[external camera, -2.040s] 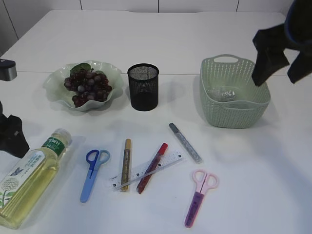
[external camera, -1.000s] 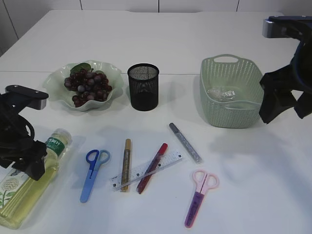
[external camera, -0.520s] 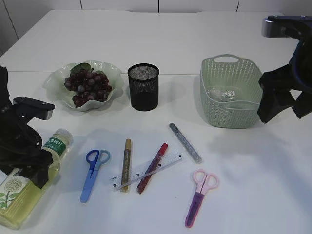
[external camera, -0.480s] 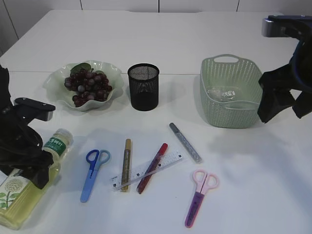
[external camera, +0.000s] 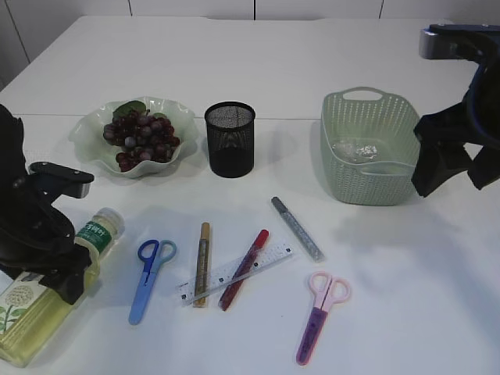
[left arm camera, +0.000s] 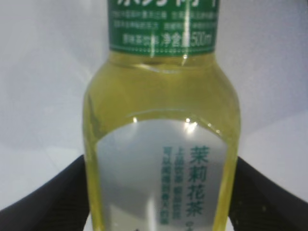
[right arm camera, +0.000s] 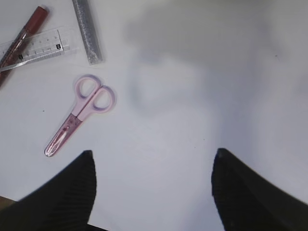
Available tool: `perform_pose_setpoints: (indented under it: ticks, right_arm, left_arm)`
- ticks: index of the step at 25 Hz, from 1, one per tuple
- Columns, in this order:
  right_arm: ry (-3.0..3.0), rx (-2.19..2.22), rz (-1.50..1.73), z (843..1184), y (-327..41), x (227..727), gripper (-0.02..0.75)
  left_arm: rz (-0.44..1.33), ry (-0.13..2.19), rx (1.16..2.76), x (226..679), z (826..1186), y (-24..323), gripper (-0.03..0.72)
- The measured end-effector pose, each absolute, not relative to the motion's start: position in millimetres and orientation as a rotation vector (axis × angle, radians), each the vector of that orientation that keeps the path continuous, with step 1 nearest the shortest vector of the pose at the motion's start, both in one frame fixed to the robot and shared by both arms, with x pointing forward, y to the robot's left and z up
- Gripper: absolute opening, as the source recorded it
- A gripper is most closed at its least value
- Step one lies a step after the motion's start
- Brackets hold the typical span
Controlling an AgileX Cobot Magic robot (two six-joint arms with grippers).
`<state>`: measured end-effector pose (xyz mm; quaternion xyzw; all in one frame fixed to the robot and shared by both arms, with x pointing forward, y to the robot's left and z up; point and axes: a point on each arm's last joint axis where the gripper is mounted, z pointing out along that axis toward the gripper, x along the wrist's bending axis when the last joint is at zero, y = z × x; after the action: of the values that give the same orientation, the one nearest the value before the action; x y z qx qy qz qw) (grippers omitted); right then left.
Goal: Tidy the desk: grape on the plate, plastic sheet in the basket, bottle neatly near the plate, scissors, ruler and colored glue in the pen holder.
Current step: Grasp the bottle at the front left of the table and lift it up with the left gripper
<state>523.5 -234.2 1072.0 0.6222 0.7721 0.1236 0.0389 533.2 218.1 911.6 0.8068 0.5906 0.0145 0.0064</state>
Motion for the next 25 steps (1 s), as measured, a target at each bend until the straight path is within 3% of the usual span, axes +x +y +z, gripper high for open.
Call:
perform_pose_setpoints:
  ticks: [9, 16, 25]
  right_arm:
    - [2.371, 1.905, 0.382, 1072.0, -233.9, 523.4, 0.577]
    - [2.370, 1.904, 0.384, 1072.0, -233.9, 523.6, 0.577]
    - [2.374, 1.900, 0.385, 1072.1, -233.8, 523.6, 0.577]
  left_arm:
    - [0.029, 1.850, 2.572, 534.0, 899.6, 219.3, 0.587]
    - [0.037, 1.846, 2.583, 535.0, 900.7, 219.9, 0.461]
    - [0.047, 1.837, 2.583, 535.6, 900.8, 219.1, 0.435]
